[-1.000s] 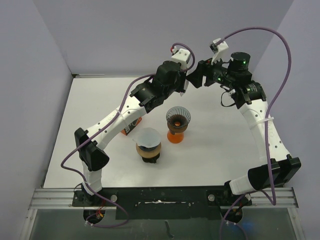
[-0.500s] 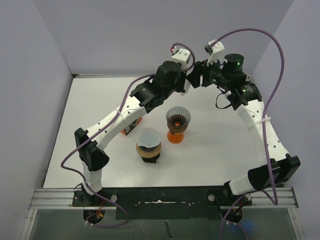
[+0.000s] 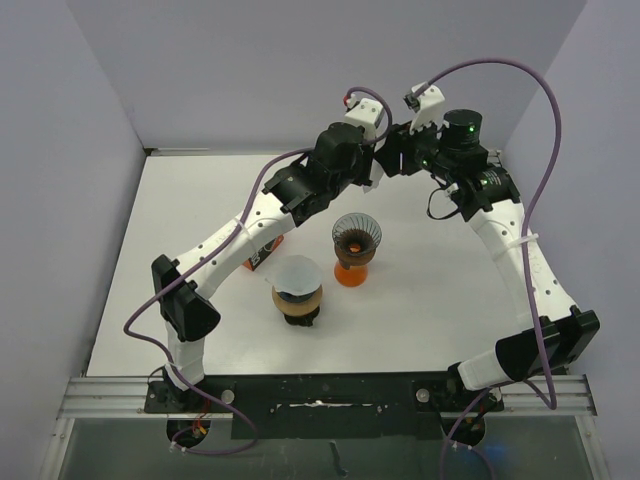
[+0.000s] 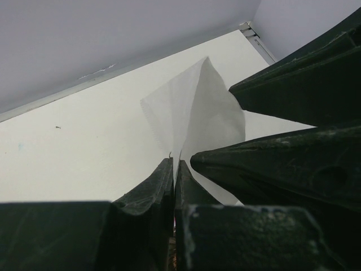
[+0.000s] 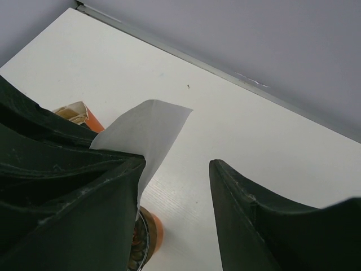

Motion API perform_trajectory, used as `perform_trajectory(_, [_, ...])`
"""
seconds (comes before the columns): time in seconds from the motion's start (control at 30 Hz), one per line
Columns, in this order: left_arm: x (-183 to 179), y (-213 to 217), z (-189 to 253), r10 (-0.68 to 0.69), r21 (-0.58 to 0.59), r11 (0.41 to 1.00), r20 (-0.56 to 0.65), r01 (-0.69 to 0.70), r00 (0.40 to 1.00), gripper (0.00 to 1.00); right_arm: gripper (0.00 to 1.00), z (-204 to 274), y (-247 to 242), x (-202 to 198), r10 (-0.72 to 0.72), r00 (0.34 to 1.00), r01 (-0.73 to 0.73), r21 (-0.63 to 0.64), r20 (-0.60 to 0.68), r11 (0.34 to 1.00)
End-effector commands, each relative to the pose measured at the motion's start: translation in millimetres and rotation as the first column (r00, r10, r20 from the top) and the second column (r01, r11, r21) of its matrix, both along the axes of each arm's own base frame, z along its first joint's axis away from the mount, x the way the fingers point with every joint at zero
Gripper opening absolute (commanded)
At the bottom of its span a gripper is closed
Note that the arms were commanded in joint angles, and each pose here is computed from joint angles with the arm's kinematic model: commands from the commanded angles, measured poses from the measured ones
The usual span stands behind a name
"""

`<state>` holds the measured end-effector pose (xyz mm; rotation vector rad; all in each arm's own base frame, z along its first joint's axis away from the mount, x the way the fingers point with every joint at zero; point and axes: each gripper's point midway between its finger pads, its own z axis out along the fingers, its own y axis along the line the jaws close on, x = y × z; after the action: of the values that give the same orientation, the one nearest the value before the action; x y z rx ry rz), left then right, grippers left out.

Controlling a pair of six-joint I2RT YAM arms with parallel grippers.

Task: Place the coffee filter in the dripper
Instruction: Place the coffee filter in the coffee dripper.

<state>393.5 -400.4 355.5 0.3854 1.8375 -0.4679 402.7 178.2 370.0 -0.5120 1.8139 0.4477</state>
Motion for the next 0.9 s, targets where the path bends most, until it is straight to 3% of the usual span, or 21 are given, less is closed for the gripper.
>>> perform_trajectory(0.0, [0, -2, 32, 0.01, -0.062, 0.998, 0.057, -0.006, 0.998, 0.0, 0.49, 4, 4, 4, -0.002, 1.0, 0.002, 0.002, 0.023, 1.0])
perform_trajectory(0.23, [0, -1, 34, 0.016, -0.064, 0.998, 0.06, -0.012, 0.998, 0.0, 0.35, 3, 1, 6, -0.025, 0.999, 0.025, -0.003, 0.023, 1.0])
perform_trajectory(0.87, [-3, 2, 39, 0.01, -0.063, 0.998, 0.067, -0.006, 0.998, 0.0, 0.29, 2, -11, 11, -0.075, 0.996, 0.076, -0.041, 0.038, 0.996])
